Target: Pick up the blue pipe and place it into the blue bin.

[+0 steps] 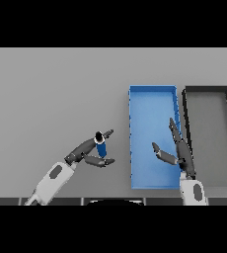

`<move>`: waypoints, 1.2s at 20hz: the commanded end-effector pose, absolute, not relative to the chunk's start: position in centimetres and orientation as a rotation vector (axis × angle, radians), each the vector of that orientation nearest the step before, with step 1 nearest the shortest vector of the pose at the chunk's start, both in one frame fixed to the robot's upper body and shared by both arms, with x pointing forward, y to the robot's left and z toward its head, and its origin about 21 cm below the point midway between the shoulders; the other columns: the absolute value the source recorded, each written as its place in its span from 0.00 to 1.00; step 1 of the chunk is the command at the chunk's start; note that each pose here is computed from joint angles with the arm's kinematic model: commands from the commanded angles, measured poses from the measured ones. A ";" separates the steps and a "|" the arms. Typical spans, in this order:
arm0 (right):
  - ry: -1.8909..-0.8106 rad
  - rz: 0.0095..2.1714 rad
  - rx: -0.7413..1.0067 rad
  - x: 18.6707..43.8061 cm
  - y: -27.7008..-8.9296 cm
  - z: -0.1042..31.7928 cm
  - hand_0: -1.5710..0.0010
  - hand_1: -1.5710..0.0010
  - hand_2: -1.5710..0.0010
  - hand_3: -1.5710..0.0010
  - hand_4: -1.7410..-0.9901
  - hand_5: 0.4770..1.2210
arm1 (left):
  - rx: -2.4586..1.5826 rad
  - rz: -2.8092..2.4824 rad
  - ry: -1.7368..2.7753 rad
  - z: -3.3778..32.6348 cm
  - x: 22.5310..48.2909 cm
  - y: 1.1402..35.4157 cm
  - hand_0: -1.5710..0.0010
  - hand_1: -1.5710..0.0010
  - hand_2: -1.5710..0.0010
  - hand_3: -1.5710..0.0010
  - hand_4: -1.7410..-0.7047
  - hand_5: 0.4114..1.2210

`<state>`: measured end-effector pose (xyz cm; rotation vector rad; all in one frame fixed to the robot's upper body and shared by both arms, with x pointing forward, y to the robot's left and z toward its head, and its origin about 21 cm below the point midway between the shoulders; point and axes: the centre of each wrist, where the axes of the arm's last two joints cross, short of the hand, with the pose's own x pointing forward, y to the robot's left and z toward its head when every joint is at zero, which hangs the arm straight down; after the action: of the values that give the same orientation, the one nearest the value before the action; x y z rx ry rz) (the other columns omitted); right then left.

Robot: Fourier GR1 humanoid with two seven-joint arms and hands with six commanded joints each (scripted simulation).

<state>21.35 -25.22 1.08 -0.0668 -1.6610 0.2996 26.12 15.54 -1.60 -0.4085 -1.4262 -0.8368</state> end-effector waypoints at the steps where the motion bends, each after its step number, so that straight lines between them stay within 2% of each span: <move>1: -1.664 0.298 -0.072 21.3 -25.5 1.0 1.00 1.00 1.00 1.00 0.63 0.17 | -0.425 -0.817 -1.429 -1.9 26.5 15.1 1.00 1.00 0.99 0.99 0.61 0.12; 2: -1.673 0.294 -0.072 21.4 -25.6 1.4 1.00 1.00 1.00 1.00 0.63 0.17 | -0.454 -0.789 -1.445 -2.0 26.4 14.4 1.00 0.98 0.93 0.94 0.58 0.17; 3: -1.666 0.287 -0.074 21.5 -25.5 1.3 1.00 1.00 1.00 1.00 0.64 0.17 | -0.478 -0.747 -1.451 -2.0 26.3 14.2 0.99 0.90 0.81 0.84 0.51 0.24; 4: -1.671 0.288 -0.068 21.4 -25.6 1.4 1.00 1.00 1.00 1.00 0.64 0.17 | -0.492 -0.713 -1.435 -2.4 26.3 14.1 0.88 0.78 0.69 0.67 0.47 0.39; 6: -1.662 0.295 -0.074 21.8 -25.6 1.1 1.00 1.00 1.00 1.00 0.64 0.17 | -0.489 -0.671 -1.444 -2.3 26.5 13.8 0.57 0.50 0.44 0.44 0.31 0.61; 8: -1.668 0.290 -0.065 22.0 -25.2 1.2 1.00 1.00 1.00 1.00 0.64 0.18 | -0.499 -0.649 -1.451 -2.8 26.0 13.2 0.37 0.32 0.28 0.30 0.20 0.75; 10: -1.672 0.293 -0.074 21.7 -25.4 1.1 1.00 1.00 1.00 1.00 0.64 0.18 | -0.480 -0.655 -1.488 -2.6 25.6 12.9 0.24 0.20 0.18 0.23 0.13 0.84; 12: -1.657 0.302 -0.062 22.0 -25.2 0.9 1.00 1.00 1.00 1.00 0.65 0.19 | -0.463 -0.674 -1.519 -2.3 25.7 12.8 0.15 0.13 0.12 0.17 0.09 0.90; 15: -1.673 0.316 -0.072 21.5 -25.4 0.7 1.00 1.00 1.00 1.00 0.66 0.19 | -0.503 -0.660 -1.592 -1.5 25.5 12.0 0.08 0.07 0.06 0.12 0.05 0.95; 20: -1.670 0.320 -0.094 21.6 -25.6 0.9 1.00 1.00 1.00 1.00 0.68 0.20 | -0.602 -0.681 -1.711 1.7 25.1 11.0 0.03 0.02 0.02 0.08 0.02 0.98; 24: -1.681 0.324 -0.086 21.8 -25.6 1.0 1.00 1.00 1.00 1.00 0.70 0.22 | -0.624 -0.732 -1.709 4.2 25.7 10.4 0.01 0.01 0.01 0.08 0.02 0.99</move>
<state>21.81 -25.63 0.99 -0.0868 -1.6798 0.3241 25.71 10.39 4.26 -0.6284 -1.7104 -0.7320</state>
